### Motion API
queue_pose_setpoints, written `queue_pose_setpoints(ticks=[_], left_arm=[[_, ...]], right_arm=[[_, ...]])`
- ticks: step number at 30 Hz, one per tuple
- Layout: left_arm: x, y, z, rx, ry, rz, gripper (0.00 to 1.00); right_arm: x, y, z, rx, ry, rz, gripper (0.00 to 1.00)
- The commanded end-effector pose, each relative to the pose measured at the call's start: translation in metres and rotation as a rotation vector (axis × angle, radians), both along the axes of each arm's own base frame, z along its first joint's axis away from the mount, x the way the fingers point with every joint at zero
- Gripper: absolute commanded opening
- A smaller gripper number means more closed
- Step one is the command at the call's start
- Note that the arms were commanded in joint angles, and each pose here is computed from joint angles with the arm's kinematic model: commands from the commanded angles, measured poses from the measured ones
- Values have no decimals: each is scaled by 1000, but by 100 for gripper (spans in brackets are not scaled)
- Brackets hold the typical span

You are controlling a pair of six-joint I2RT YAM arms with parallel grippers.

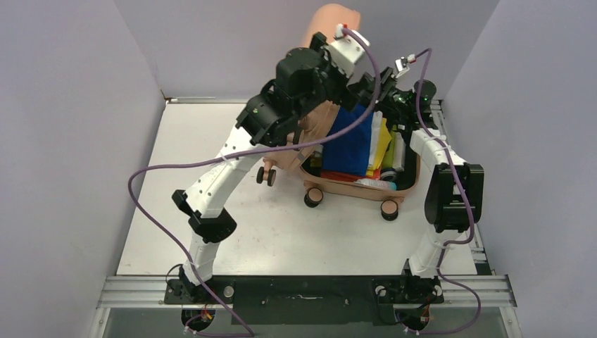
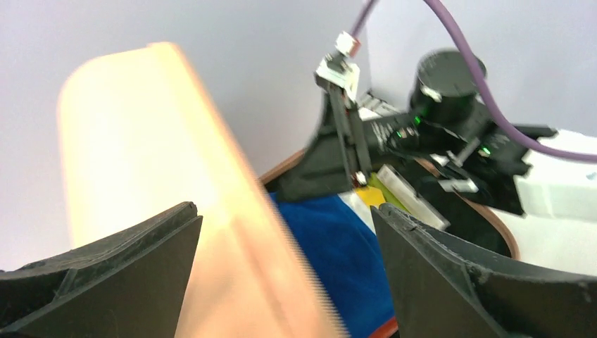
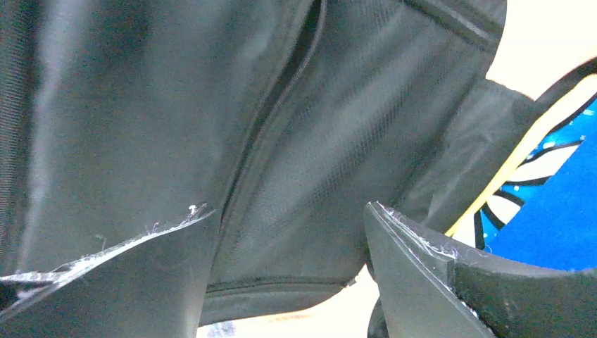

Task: Pack the luggage
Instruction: Close the luggage at the center of the board.

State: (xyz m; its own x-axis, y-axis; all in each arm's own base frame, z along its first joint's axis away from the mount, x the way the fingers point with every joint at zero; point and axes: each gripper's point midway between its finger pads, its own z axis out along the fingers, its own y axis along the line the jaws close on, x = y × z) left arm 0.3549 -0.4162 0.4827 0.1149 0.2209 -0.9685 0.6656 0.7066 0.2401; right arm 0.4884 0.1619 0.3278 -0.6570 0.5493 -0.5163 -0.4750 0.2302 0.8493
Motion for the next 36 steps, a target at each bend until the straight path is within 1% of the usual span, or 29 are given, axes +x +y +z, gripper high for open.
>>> queue_pose_setpoints(ticks=[1,3,5,7,10,14,17,20,22,23,26,29,31,33,36], left_arm=[[-2,17,40,-157,5,-67,97],[-2,3,17,-133,67,-108,97],[-3,-4,10,-137,94,-131,97],[-9,-7,20,-166,90,-185,96],[-20,0,50,-236,63,-239,96],[-31,9,68,-286,63,-295,96],[-24,29,85,-333,49,-250,96],[3,67,97,-346,-7,-63,96],[25,93,89,-334,8,18,96],[40,107,78,-327,38,63,96],[91,143,4,-275,192,167,96],[121,164,-72,-209,304,244,96],[133,172,-118,-185,372,270,96],[135,171,-158,-163,445,261,96],[131,165,-201,-138,526,239,96]], right_arm=[[-12,11,17,-127,-106,-5,77],[-10,10,18,-120,-98,-13,77],[-8,9,14,-118,-76,-26,77],[-7,4,7,-128,-57,-43,77],[-9,-1,-5,-161,-37,-50,77],[-17,-4,-11,-182,-24,-52,77],[-22,-30,-8,-192,-16,-108,77],[-35,-61,-5,-192,-1,-151,77],[-44,-90,-11,-222,44,-193,77],[-49,-100,-15,-256,55,-208,77],[-62,-126,-31,-386,75,-240,77],[-69,-143,-46,-505,115,-257,78],[-68,-155,-62,-583,150,-286,78],[-66,-165,-78,-655,178,-310,79],[-62,-178,-96,-756,208,-296,79]])
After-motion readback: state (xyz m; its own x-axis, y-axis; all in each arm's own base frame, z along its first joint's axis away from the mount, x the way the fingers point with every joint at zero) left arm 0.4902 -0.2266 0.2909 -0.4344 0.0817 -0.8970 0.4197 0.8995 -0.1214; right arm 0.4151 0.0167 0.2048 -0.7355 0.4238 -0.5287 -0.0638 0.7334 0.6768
